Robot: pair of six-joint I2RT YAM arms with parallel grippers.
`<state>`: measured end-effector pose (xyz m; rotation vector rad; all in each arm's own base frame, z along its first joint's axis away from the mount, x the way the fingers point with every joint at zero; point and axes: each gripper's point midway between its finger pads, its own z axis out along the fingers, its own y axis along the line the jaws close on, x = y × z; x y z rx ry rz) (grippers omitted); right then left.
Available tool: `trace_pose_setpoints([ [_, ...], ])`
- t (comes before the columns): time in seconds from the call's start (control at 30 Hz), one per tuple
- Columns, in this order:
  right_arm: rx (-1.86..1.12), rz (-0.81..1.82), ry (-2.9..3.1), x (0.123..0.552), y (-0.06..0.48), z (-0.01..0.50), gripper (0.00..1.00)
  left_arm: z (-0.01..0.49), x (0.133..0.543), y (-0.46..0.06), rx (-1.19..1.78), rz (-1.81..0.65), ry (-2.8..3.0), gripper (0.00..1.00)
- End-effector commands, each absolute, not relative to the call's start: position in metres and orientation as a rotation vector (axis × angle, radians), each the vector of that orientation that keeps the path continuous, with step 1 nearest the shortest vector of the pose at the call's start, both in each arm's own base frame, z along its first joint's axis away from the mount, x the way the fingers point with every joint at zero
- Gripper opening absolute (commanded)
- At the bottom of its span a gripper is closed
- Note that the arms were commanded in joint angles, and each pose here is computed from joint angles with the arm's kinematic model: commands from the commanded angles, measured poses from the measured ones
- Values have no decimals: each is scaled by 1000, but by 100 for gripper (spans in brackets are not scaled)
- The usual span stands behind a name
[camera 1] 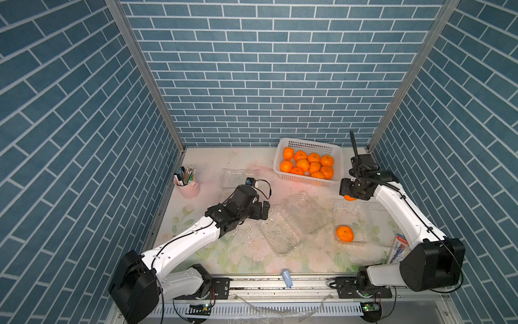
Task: Take oranges out of containers
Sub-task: Place the orange in the basket.
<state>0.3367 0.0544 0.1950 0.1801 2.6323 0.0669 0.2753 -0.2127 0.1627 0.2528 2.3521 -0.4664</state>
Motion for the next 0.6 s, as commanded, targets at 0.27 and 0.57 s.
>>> trace_pose_setpoints([
  [0.27, -105, 533, 2580, 448, 141, 236, 35, 181, 274, -200, 199, -444, 2319, 99],
  [0.57, -67, 824, 2651, 487, 191, 199, 33, 178, 273, -190, 197, -385, 2328, 99],
])
